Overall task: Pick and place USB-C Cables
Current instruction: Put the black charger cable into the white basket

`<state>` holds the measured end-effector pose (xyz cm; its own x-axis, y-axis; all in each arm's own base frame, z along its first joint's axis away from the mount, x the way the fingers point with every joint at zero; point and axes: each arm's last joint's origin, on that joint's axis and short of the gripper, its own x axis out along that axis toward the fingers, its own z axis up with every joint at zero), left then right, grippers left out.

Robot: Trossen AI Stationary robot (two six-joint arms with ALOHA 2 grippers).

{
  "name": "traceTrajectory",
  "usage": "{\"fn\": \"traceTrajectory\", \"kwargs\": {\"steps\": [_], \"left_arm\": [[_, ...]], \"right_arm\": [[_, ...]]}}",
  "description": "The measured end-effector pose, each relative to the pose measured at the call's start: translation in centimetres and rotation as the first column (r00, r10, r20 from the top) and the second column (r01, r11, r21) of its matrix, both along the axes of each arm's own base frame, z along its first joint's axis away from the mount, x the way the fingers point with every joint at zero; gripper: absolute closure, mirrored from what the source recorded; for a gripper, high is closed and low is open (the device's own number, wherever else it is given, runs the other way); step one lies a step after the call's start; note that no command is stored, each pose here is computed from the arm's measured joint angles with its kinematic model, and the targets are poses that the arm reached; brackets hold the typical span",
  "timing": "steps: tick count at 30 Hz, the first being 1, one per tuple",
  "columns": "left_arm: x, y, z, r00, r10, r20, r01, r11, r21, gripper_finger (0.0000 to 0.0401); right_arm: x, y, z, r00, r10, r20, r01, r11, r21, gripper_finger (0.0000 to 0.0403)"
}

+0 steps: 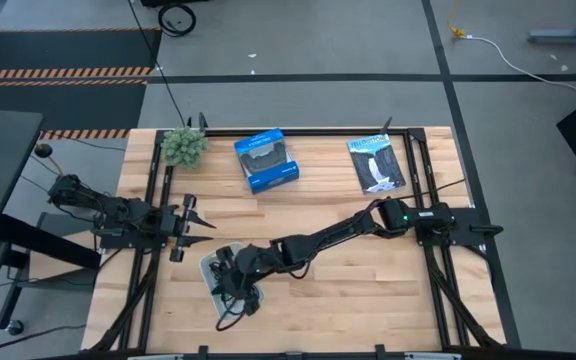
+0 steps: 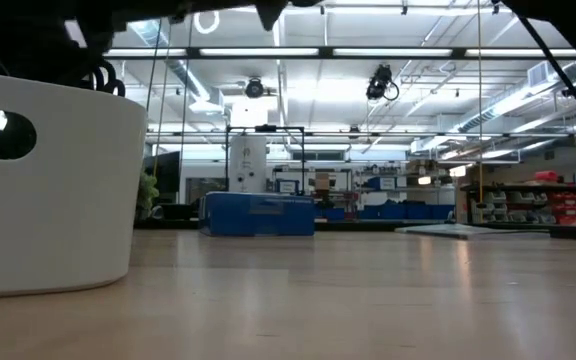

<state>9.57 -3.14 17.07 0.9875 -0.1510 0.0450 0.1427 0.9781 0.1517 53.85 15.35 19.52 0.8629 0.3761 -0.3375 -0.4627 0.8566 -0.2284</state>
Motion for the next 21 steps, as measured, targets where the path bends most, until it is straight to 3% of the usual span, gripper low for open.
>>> {"fn": "traceTrajectory", "kwargs": {"steps": [6,12,17,21], "left_arm": [[0.0,0.0,-0.1,1.0,0.0,-0.006,0.0,1.0,0.003,0.0259],[0.0,0.0,-0.1,1.0,0.0,-0.006,0.0,1.0,0.003,0.0259],[0.0,0.0,-0.1,1.0,0.0,-0.006,0.0,1.0,0.002,0.0259],[0.0,0.0,0.0,1.0,0.0,-0.005,0.0,1.0,0.002,0.0259]], "right_arm": [[0.7,-0.1,-2.8,0.98,0.016,-0.201,-0.013,1.0,0.016,0.0402],[0.9,-0.9,-3.9,0.947,0.003,-0.321,0.009,0.999,0.037,0.04],[1.0,-1.6,-3.3,0.95,-0.008,-0.312,0.022,0.999,0.041,0.0399],[1.0,-1.7,-1.2,0.97,-0.006,-0.241,0.017,0.999,0.043,0.0398]]}}
